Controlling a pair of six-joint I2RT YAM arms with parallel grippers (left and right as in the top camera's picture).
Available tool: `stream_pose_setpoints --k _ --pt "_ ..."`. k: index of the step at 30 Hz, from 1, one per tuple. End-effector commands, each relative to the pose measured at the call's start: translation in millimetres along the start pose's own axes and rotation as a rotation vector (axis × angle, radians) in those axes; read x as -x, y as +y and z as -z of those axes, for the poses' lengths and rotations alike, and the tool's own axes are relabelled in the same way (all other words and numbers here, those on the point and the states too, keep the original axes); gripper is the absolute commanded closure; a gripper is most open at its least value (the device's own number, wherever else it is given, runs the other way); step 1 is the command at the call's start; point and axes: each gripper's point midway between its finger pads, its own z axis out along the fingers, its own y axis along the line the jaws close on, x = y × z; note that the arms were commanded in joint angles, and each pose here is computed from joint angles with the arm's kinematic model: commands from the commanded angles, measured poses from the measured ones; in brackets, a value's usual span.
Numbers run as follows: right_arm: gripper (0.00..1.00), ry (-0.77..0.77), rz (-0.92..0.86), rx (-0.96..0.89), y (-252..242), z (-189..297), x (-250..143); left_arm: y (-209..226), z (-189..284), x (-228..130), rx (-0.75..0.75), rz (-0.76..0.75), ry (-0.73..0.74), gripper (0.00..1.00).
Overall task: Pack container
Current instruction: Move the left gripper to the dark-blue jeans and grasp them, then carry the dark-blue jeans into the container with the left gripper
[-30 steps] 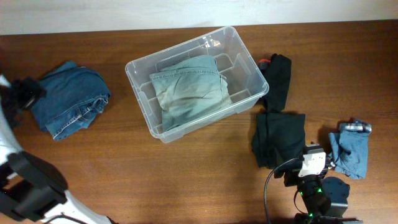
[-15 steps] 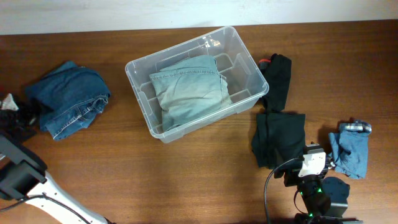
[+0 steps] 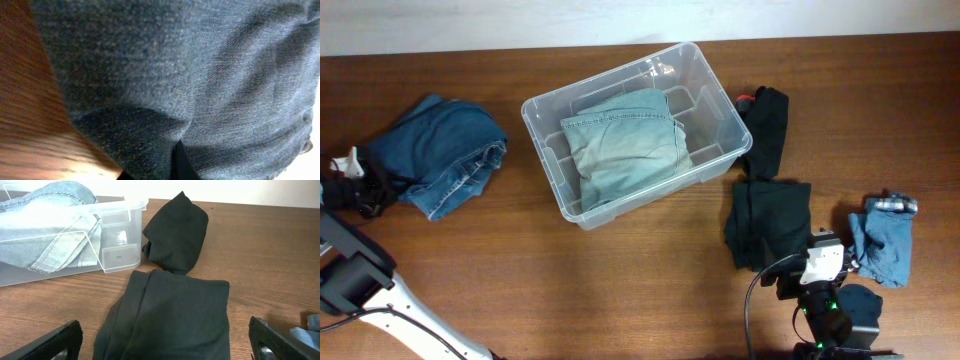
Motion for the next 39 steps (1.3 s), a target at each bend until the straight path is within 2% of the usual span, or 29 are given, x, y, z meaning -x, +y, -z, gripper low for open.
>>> stream_pose_setpoints --k 1,5,10,14,20,26,28,32,36,39 --pt "0.02 0.002 -0.014 -0.001 -0.4 -0.3 -2.1 -14.4 -4.2 -18.7 -0.019 0.005 0.071 0.99" --pt "0.02 0.002 -0.014 -0.001 -0.4 -0.3 -2.1 -82.9 57.0 -18.1 -0.097 -0.118 -0.029 0.99" --pt "0.02 0.002 -0.014 -0.001 -0.4 -0.3 -2.1 -175.4 129.2 -32.9 -0.102 -0.331 -0.191 0.99" --pt "0.02 0.002 -0.014 -0.001 -0.4 -0.3 -2.1 -268.2 173.1 -69.4 -0.167 -0.505 -0.304 1.00" --pt "0.02 0.002 -0.014 -0.001 -0.4 -0.3 -2.1 -389.6 196.9 -133.3 -0.301 -0.754 -0.400 1.00" --pt "0.02 0.002 -0.014 -0.001 -0.4 -0.3 -2.1 -472.3 167.3 -185.6 -0.454 -0.914 -0.341 1.00" --pt "0.02 0.002 -0.014 -0.001 -0.4 -0.3 -2.1 -494.2 140.3 -195.4 -0.427 -0.906 -0.335 0.99" --pt "0.02 0.002 -0.014 -0.001 -0.4 -0.3 -2.1 -514.9 68.7 -211.8 -0.306 -0.692 -0.292 0.99" --pt "0.02 0.002 -0.014 -0.001 -0.4 -0.3 -2.1 -534.2 7.2 -241.5 -0.266 -0.739 -0.247 0.99" --pt "0.02 0.002 -0.014 -0.001 -0.4 -0.3 -2.1 -535.2 -43.9 -264.3 -0.244 -0.733 -0.158 0.99"
